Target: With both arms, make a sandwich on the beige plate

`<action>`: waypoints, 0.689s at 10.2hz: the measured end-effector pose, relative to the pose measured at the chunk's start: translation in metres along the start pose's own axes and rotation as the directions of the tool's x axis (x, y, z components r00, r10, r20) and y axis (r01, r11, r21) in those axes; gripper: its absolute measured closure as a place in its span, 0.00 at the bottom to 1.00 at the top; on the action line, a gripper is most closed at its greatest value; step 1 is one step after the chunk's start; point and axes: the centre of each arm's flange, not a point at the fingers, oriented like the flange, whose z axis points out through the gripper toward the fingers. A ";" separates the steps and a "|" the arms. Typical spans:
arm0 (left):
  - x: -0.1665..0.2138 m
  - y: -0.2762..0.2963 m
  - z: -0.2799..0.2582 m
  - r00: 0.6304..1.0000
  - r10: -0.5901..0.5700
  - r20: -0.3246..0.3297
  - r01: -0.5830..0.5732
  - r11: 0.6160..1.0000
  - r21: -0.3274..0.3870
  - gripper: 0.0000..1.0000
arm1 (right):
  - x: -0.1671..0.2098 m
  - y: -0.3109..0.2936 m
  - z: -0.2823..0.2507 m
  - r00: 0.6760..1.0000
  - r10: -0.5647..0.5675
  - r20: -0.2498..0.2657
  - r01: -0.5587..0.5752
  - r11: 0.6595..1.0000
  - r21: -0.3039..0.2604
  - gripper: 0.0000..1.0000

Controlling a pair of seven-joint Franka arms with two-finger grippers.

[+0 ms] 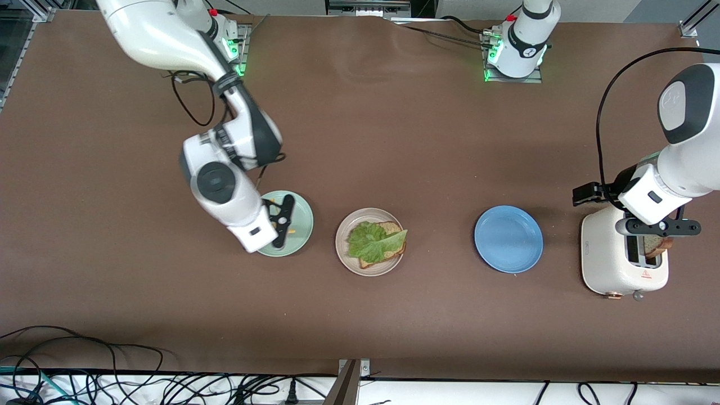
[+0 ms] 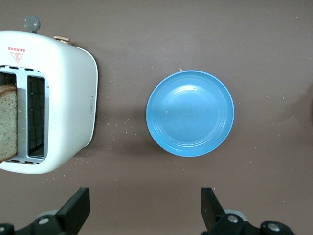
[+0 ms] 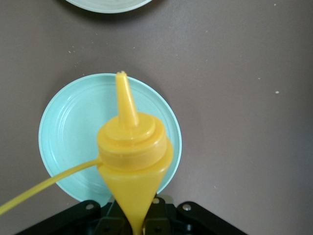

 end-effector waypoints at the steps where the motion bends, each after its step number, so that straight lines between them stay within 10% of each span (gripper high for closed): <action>1: 0.000 0.000 0.000 1.000 0.000 0.000 0.000 1.000 0.000 0.00 | 0.017 -0.012 -0.014 0.997 -0.006 0.074 0.009 0.999 -0.040 0.93; 7: 0.000 0.001 0.000 1.000 0.002 0.000 -0.002 1.000 0.000 0.00 | 0.089 -0.049 -0.064 0.931 0.064 0.360 0.065 0.941 -0.333 0.93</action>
